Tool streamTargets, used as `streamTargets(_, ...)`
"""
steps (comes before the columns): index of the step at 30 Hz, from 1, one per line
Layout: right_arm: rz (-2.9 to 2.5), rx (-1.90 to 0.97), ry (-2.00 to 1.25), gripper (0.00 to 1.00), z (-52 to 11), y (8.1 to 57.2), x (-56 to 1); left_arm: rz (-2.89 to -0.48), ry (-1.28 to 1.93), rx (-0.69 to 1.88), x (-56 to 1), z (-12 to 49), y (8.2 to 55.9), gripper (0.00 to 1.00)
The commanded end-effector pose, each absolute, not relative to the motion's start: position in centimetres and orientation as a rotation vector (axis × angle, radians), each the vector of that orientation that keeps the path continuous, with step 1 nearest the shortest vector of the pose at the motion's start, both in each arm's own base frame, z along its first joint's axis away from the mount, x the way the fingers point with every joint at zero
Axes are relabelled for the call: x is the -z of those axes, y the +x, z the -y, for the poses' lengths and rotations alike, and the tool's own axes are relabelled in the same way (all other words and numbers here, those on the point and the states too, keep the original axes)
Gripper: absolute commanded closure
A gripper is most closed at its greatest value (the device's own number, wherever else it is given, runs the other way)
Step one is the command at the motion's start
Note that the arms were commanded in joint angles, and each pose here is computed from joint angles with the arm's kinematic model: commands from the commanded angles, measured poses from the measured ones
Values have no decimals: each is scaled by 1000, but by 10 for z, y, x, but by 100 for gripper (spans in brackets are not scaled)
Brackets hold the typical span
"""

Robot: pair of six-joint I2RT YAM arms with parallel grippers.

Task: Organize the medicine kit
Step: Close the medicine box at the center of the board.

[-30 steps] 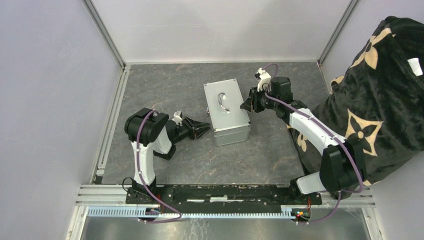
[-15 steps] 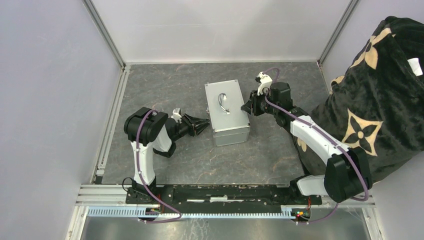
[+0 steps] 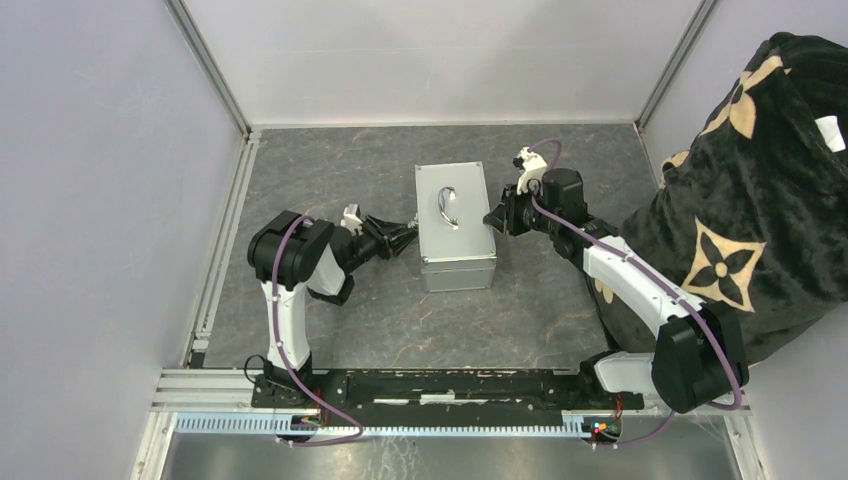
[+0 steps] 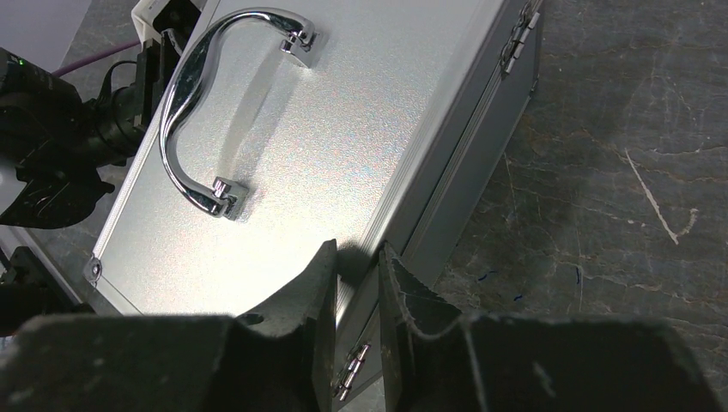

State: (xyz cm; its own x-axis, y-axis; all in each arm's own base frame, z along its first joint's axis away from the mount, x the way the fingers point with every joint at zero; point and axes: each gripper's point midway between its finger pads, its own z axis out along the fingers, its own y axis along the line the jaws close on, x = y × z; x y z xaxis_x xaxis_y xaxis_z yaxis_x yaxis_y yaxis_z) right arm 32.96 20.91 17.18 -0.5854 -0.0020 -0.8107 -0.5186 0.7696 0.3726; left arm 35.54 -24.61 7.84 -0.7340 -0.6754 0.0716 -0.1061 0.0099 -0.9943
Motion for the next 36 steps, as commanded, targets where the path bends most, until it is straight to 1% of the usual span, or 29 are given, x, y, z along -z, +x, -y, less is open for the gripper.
streamTargets(1,-2251,-946,-516,91,-238,275,-137,-1687,-553,1932,-135,260,341,66)
streamTargets(6,-2258,-947,-513,92,-238,275,-135,-1681,-579,1903,-134,249,341,66)
streamTargets(15,-2261,-947,-521,92,-240,276,-135,-1631,-522,1929,-155,249,346,66)
streamTargets(27,-2259,-933,-519,93,-240,277,-135,-1596,-548,1892,-163,229,347,66)
streamTargets(36,-2263,-922,-520,93,-238,275,-131,-1582,-523,1895,-171,227,346,66)
